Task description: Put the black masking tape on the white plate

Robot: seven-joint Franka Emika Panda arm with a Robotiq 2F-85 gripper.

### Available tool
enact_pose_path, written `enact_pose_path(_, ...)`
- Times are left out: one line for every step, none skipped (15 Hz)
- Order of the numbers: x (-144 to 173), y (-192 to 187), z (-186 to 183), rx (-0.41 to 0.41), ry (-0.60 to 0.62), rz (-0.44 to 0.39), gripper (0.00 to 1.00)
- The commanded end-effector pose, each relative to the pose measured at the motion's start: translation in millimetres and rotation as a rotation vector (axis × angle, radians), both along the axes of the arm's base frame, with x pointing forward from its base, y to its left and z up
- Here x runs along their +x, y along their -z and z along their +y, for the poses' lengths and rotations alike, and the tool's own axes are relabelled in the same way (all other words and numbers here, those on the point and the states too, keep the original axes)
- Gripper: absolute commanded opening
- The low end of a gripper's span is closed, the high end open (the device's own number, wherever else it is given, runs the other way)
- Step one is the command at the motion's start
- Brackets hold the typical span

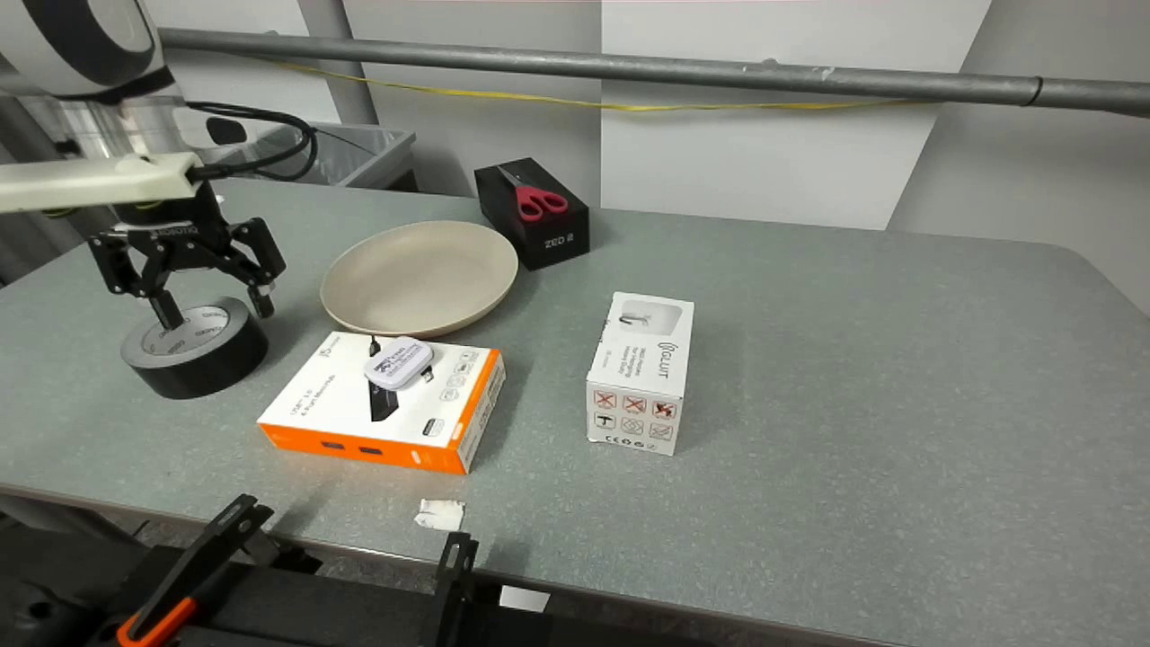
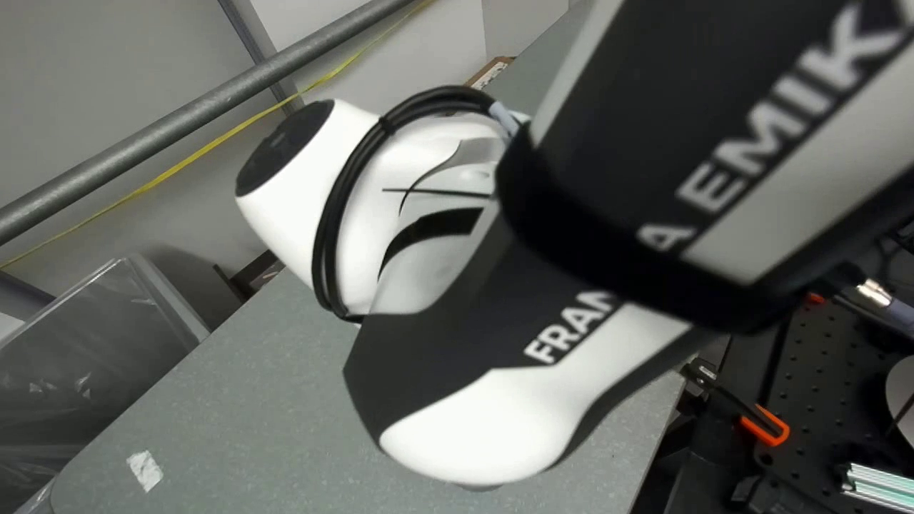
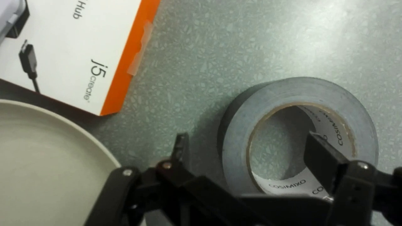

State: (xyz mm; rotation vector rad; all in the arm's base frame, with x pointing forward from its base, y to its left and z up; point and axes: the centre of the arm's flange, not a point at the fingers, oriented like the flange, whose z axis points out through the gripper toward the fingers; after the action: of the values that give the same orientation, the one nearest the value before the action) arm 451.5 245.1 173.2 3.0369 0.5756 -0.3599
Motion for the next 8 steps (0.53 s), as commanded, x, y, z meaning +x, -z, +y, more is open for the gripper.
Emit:
enact_pose_path(17, 23, 17, -0.028, -0.027, -0.005, 0.66)
enact_pose_path(19, 26, 18, -0.029, -0.032, -0.003, 0.58)
enact_pose_path(20, 29, 19, -0.028, -0.034, 0.000, 0.49)
enact_pose_path(22, 30, 19, -0.027, -0.035, -0.001, 0.42)
enact_pose_path(23, 29, 18, -0.024, -0.034, -0.004, 0.35)
enact_pose_path(25, 28, 18, -0.020, -0.031, -0.006, 0.26)
enact_pose_path(28, 24, 15, -0.018, -0.025, -0.012, 0.19)
enact_pose_path(31, 20, 13, -0.014, -0.017, -0.017, 0.11)
